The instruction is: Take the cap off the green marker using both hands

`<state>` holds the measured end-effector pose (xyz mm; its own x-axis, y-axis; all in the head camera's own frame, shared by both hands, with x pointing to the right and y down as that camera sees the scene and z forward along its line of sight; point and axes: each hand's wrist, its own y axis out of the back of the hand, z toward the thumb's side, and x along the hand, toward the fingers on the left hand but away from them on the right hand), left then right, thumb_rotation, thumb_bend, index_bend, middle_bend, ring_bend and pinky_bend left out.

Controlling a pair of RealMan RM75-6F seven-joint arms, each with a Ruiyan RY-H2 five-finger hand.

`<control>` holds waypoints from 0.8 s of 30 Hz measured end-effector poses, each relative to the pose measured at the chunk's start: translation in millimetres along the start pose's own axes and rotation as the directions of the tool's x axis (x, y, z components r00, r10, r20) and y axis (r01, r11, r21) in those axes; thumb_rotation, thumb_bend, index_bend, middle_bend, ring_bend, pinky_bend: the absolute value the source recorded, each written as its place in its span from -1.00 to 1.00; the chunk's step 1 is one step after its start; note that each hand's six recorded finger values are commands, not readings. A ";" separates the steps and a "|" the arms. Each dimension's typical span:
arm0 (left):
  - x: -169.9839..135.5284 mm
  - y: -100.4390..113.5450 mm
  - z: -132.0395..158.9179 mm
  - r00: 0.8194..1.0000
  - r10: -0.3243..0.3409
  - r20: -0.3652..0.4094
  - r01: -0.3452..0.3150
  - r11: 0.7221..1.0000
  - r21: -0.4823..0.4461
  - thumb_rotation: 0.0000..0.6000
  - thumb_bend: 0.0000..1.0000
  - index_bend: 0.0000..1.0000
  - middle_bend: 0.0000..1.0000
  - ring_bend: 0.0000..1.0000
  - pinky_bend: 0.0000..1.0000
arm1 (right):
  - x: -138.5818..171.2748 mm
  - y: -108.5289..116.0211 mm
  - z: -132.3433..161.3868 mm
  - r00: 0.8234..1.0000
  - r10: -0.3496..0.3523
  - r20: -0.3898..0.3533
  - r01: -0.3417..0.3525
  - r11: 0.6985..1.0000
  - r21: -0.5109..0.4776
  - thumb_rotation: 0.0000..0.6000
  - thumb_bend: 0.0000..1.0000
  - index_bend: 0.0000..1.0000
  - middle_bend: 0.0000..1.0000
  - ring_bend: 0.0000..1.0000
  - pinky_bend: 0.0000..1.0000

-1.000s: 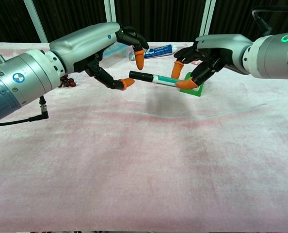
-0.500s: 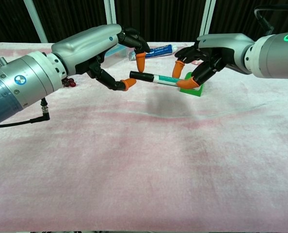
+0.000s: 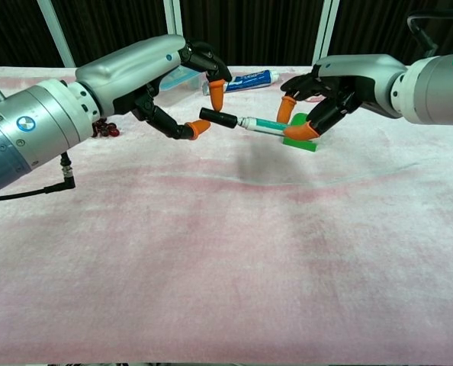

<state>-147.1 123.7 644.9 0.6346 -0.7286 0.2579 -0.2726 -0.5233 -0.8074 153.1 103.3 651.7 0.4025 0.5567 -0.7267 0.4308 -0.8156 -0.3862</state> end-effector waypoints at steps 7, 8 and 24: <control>-1.9 9.0 -2.9 1.000 0.024 -0.005 -0.024 1.000 -0.019 1.00 -0.12 0.06 -0.53 -1.00 -0.88 | 1.4 4.8 -8.7 1.000 -0.016 0.016 0.016 1.000 -0.002 1.00 -0.12 0.73 -1.00 -0.98 -0.68; -2.4 11.8 -4.1 1.000 0.029 -0.006 -0.029 0.999 -0.025 1.00 -0.12 0.05 -0.53 -1.00 -0.88 | 1.7 5.7 -10.2 1.000 -0.019 0.019 0.019 1.000 -0.003 1.00 -0.12 0.73 -1.00 -0.98 -0.68; -38.3 25.9 -57.0 0.993 0.012 -0.115 -0.022 0.996 -0.092 1.00 -0.15 0.03 -0.54 -1.00 -0.88 | 12.9 16.1 -58.5 0.992 -0.078 0.100 0.067 0.991 0.116 1.00 -0.13 0.74 -1.00 -0.98 -0.68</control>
<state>-219.7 112.8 644.4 0.5440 -0.7806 0.3078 -0.3522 -0.5454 -0.7606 212.4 106.6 669.3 0.2851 0.6004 -0.7471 0.3602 -0.7895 -0.4970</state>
